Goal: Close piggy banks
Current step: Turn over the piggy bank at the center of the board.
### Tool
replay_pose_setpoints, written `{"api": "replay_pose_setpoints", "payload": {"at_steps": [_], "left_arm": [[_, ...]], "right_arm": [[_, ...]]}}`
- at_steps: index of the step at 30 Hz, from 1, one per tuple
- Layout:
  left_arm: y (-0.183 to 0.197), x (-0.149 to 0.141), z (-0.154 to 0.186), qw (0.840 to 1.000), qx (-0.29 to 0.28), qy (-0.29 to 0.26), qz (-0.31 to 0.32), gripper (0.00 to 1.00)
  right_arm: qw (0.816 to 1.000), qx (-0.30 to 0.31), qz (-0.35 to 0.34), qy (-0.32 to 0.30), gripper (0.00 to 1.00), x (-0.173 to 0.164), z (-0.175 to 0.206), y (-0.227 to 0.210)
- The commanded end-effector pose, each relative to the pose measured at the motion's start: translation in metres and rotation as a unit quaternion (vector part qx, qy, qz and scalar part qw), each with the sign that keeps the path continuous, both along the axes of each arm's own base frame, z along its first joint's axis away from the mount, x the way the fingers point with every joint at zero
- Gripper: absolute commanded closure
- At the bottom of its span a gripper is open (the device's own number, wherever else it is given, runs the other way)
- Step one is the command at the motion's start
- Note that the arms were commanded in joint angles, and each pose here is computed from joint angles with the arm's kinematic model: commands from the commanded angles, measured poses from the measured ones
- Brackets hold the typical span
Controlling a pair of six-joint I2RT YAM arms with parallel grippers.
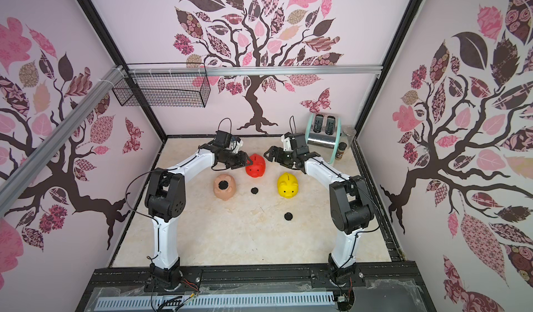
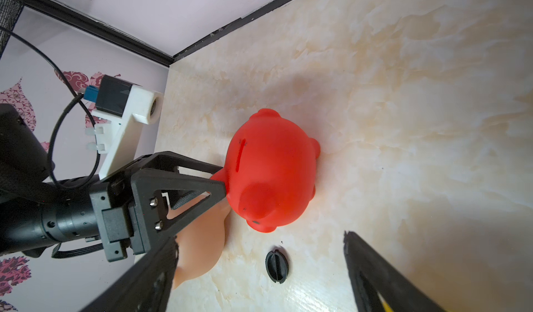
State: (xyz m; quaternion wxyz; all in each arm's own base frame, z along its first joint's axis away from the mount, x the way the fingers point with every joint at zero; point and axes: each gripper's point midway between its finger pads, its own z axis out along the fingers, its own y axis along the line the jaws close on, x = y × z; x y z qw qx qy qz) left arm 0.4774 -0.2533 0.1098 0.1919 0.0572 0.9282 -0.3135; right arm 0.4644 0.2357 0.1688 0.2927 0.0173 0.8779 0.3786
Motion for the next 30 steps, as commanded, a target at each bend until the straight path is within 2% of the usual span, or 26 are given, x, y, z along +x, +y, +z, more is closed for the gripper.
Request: {"api": "replay_pose_setpoints", "payload": {"at_steps": [1, 11, 30], "left_arm": [[0.002, -0.001, -0.012, 1.0, 0.013, 0.013, 0.0, 0.52], [0.003, 0.0, -0.018, 1.0, 0.011, 0.021, 0.004, 0.64], [0.022, 0.012, -0.024, 0.998, -0.035, 0.05, 0.029, 0.68]], "right_arm": [[1.0, 0.012, 0.007, -0.009, 0.08, 0.007, 0.012, 0.005], [1.0, 0.017, 0.014, -0.005, 0.08, 0.006, 0.01, 0.007], [1.0, 0.018, 0.021, 0.0, 0.08, 0.003, 0.007, 0.009]]}}
